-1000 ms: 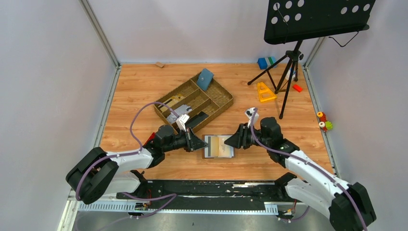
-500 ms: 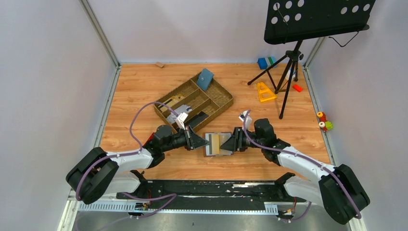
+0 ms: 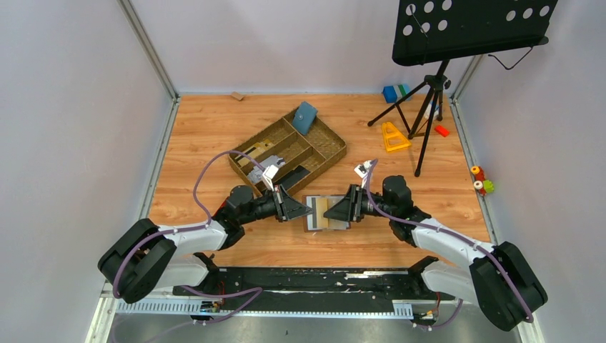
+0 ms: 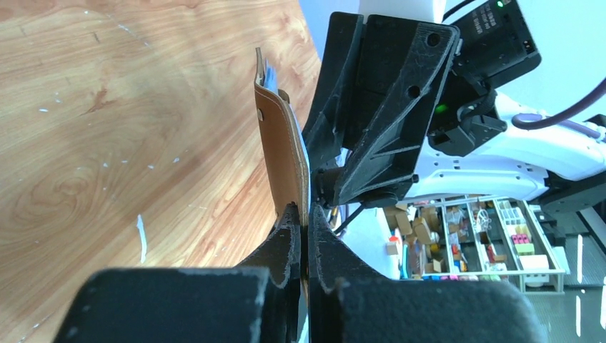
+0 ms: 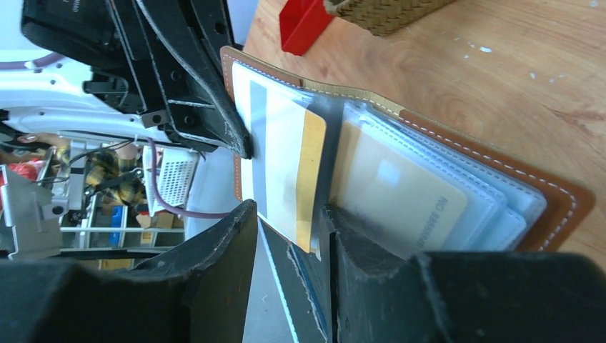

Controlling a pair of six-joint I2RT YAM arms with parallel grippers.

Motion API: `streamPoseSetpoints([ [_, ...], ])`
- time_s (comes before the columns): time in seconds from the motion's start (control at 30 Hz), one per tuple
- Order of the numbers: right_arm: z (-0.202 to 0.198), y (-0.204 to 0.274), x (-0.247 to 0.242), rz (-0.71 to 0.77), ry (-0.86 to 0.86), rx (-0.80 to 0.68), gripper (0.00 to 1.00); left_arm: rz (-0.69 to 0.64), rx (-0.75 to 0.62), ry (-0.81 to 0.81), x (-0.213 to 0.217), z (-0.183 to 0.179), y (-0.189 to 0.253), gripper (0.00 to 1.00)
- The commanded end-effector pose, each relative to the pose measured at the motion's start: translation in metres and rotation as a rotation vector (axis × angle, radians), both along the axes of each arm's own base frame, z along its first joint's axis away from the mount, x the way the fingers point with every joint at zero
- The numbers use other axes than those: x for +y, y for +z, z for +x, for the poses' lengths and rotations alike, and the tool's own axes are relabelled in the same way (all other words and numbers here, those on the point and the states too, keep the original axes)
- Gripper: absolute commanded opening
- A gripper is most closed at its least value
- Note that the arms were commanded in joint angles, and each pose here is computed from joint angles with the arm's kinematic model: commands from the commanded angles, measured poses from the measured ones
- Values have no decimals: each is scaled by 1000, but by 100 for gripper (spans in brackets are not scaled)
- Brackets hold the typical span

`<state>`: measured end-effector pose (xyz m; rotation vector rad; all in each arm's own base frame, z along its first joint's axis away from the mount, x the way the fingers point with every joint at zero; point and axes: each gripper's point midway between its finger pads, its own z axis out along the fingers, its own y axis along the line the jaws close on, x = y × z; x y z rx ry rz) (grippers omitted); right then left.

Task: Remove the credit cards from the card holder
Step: Remove the credit card from the card holder, then place the credit card in the storage box.

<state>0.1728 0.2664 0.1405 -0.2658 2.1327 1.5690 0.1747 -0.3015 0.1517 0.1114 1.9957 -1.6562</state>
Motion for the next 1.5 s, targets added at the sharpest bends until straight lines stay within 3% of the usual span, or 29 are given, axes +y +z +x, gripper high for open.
streamPoseSetpoints([
  [0.0,-1,17,4,76,25,-15,37,-136,-87,-39,-3,-5,41,0],
  [0.3,-7,34,1,181,46,-12,32,-256,-99,-80,-5,-12,58,0],
  [0.57,-8,45,-4,217,15,-37,0,-280,-75,-79,-4,-11,52,0],
  [1.47,8,10,-33,32,-146,-53,0,-197,-82,-7,20,2,40,0],
])
